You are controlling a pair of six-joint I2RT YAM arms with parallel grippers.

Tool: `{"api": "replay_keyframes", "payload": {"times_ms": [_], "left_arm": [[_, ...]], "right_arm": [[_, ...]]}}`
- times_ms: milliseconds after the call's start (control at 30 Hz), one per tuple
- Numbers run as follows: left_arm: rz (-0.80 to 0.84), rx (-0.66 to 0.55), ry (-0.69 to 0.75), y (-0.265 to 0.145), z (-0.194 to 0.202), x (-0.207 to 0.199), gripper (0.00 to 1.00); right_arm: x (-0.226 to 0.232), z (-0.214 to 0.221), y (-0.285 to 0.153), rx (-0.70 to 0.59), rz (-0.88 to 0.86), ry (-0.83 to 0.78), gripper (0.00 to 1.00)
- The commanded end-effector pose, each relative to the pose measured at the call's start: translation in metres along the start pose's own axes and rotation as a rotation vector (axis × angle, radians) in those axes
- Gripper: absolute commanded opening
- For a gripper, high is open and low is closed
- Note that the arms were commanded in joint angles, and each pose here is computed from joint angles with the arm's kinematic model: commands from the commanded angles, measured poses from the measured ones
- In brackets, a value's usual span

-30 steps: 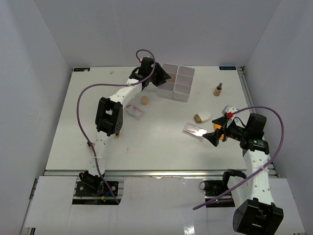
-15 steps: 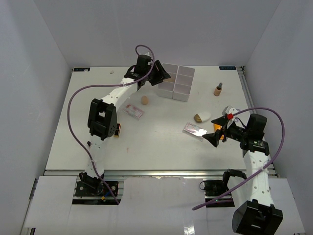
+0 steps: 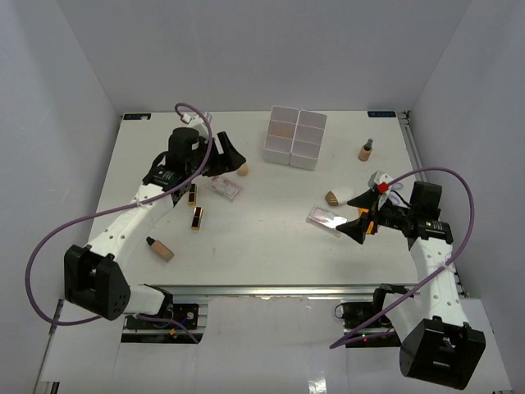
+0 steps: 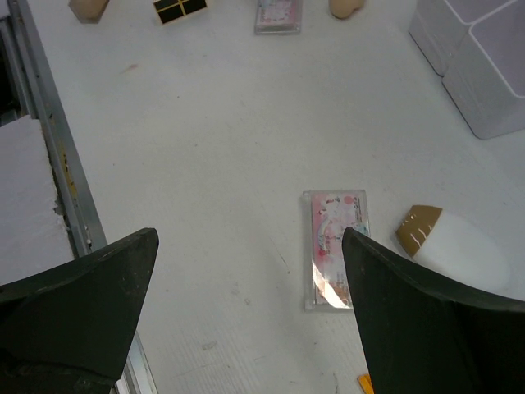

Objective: Organize the makeup

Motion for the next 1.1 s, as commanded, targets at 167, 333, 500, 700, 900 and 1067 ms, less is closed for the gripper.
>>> {"api": "replay_keyframes", "payload": {"times_ms": [167, 333, 500, 700, 900, 1067], "left_arm": [[-0.102, -0.042, 0.156, -0.056, 0.037, 0.025, 0.83], [-0.17, -0.067, 0.199, -0.072, 0.057, 0.039, 0.83], [-0.197, -0.115, 0.207, -0.084, 0.063, 0.043, 0.83], [-0.225, -0.147, 0.2, -0.09, 0.061, 0.046, 0.83], [-0.251, -0.16, 0.203, -0.095, 0.059, 0.048, 0.83], [-0.265, -0.165, 0.203, -0.096, 0.059, 0.05, 0.83]], "right_arm": [[0.008, -0.035, 0.08, 0.229, -0.065, 0.06, 0.94], [0.0, -0.046, 0.144, 0.368, -0.044, 0.123, 0.93], [-0.006, -0.08, 0.212, 0.401, -0.014, 0.201, 0.98], [-0.015, -0.086, 0.291, 0.411, 0.119, 0.251, 0.98], [-0.041, -0.079, 0.346, 0.366, 0.292, 0.286, 1.0], [-0.067, -0.066, 0.372, 0.338, 0.374, 0.296, 0.89]]}}
Point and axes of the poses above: each gripper's point midway between its finger pads, its own y axis out along the fingers, its own x axis along the line the jaws close on, z = x × y, the point moved 4 cm from there along -y, back along the fingers, and after that the axes turned 15 degrees about y, right-handed, at the moved point
